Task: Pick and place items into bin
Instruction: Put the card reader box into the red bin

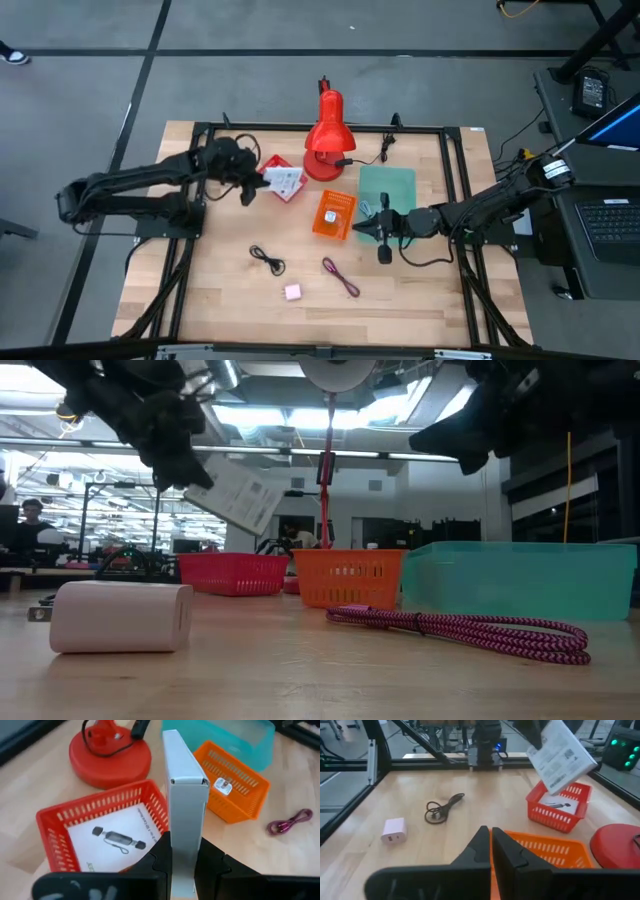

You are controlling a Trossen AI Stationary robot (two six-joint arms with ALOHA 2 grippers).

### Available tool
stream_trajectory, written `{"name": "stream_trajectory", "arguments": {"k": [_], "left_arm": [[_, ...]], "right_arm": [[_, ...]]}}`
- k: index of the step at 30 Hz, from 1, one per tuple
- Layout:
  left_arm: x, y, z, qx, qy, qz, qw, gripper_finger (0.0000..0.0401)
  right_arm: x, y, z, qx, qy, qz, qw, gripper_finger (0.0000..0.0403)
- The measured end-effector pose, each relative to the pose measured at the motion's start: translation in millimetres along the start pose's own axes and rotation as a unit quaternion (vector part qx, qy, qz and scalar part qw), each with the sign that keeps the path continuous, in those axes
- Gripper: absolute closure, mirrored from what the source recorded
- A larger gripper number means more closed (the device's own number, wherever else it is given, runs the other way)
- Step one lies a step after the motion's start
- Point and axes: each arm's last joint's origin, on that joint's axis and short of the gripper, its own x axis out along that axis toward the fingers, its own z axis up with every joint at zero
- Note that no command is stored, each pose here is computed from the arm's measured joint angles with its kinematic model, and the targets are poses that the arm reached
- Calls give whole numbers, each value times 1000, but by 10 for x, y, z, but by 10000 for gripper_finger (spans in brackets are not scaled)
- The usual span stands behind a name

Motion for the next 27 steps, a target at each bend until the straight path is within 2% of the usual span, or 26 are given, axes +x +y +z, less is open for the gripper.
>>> {"name": "stream_trajectory", "arguments": {"k": [5,12,16,21,27], "left_arm": [[-13,205,131,-32,33,2,999,360],[56,365,404,-4,116,3,993,360],[144,468,499,8,135,-46,990,360],[190,668,519,-11,156,-41,987,360],[254,864,403,-60,202,-46,976,360]], "right_arm": [[9,-26,3,-1,0,-4,1000,401],[24,-72,3,-10,2,-14,1000,401],[27,-83,-6,-11,7,-16,1000,401],[28,-72,-10,-24,10,6,1000,401],[29,-77,-8,-57,9,7,998,401]]}}
